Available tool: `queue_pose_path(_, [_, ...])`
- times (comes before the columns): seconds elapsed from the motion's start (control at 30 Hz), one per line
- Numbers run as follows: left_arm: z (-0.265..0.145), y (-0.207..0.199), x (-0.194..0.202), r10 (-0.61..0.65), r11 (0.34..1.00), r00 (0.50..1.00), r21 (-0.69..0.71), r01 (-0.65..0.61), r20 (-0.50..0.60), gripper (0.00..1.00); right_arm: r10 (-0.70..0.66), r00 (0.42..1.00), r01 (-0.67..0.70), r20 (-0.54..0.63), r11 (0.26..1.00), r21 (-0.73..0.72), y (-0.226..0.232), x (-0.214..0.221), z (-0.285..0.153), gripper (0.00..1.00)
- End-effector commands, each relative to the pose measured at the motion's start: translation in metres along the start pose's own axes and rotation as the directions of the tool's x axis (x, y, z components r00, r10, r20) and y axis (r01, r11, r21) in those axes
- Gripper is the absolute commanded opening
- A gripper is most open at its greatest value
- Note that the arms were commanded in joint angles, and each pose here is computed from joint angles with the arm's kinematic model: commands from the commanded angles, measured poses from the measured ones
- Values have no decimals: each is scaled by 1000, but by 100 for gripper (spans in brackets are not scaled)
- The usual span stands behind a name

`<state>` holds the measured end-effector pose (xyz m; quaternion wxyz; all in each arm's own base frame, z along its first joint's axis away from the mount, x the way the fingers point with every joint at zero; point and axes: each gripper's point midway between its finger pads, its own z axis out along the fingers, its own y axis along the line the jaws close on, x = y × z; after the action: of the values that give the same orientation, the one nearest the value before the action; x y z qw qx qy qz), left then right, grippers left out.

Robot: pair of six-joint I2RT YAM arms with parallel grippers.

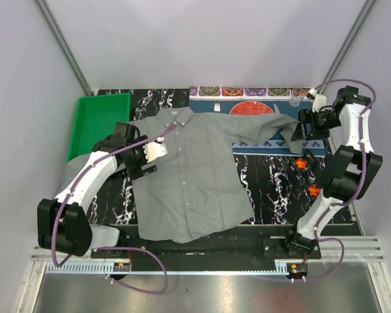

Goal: Pin the brooch onto the clothing
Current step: Flatten out the clothes at the center of the board.

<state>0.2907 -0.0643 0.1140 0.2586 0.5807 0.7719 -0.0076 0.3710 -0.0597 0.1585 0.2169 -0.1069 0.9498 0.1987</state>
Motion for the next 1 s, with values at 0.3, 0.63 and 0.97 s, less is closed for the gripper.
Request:
queue_pose_path(0.3, [0, -9, -7, -1, 1000, 998, 14, 0, 57, 89, -112, 991, 104, 74, 989, 101, -45, -34, 17, 63])
queue_pose_path(0.63, [4, -7, -5, -2, 1000, 999, 21, 1, 41, 90, -22, 1000, 20, 17, 994, 111, -72, -38, 41, 56])
queue_pose_path(0.97, [4, -4, -2, 3, 1000, 1000, 12, -4, 28, 90, 55, 998, -55, -18, 998, 26, -71, -51, 48, 45])
